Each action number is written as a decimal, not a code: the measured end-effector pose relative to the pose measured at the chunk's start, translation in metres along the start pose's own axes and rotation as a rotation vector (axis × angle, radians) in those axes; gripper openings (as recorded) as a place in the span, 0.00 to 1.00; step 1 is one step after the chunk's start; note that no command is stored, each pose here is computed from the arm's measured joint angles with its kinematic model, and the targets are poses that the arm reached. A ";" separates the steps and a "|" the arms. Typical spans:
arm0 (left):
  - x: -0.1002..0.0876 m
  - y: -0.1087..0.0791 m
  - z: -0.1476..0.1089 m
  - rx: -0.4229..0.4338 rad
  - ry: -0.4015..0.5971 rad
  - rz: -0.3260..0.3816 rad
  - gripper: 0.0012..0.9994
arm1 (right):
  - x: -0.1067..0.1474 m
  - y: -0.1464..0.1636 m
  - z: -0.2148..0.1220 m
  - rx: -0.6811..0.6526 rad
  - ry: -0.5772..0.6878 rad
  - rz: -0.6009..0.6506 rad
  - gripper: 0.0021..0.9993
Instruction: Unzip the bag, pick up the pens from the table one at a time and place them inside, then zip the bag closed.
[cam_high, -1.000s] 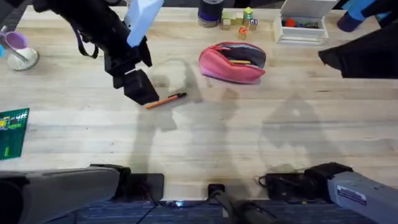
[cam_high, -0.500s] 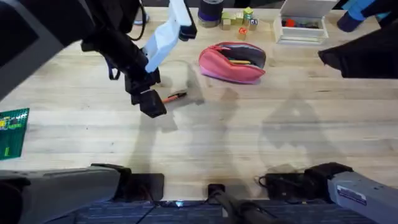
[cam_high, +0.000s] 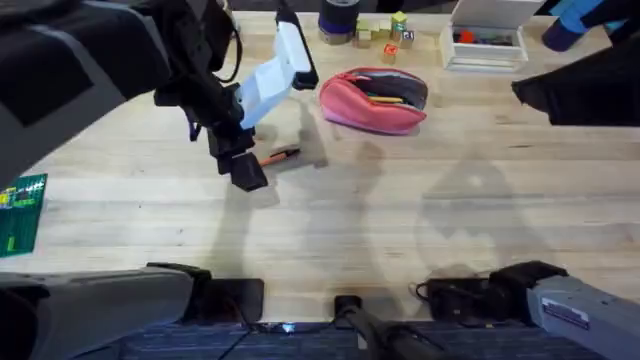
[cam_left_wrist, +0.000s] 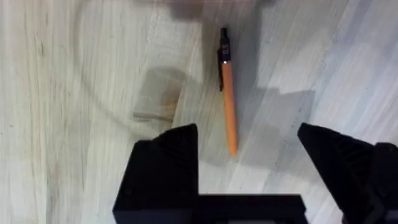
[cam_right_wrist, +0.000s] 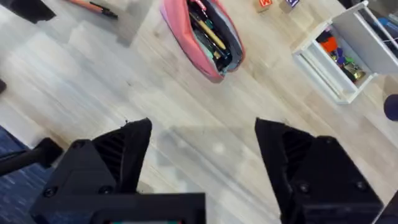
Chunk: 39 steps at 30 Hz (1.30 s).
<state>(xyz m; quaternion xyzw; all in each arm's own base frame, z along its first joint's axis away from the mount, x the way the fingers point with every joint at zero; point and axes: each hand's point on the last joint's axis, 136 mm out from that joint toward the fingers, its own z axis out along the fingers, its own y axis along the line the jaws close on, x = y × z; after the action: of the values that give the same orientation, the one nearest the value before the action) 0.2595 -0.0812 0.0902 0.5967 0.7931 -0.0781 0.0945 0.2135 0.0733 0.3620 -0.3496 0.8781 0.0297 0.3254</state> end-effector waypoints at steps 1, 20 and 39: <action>-0.001 0.000 0.002 0.000 0.006 0.007 1.00 | 0.000 0.000 0.000 0.000 0.000 0.000 1.00; -0.004 -0.002 0.055 0.116 0.118 -0.012 1.00 | 0.000 0.000 0.000 0.000 0.000 0.000 1.00; -0.004 -0.005 0.064 0.048 0.280 0.031 1.00 | 0.000 0.000 0.000 0.000 0.000 0.000 1.00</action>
<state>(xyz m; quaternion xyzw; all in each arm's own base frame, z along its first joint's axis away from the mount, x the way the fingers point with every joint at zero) 0.2592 -0.1019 0.0288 0.6162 0.7870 -0.0116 -0.0301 0.2135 0.0733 0.3620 -0.3496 0.8781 0.0297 0.3254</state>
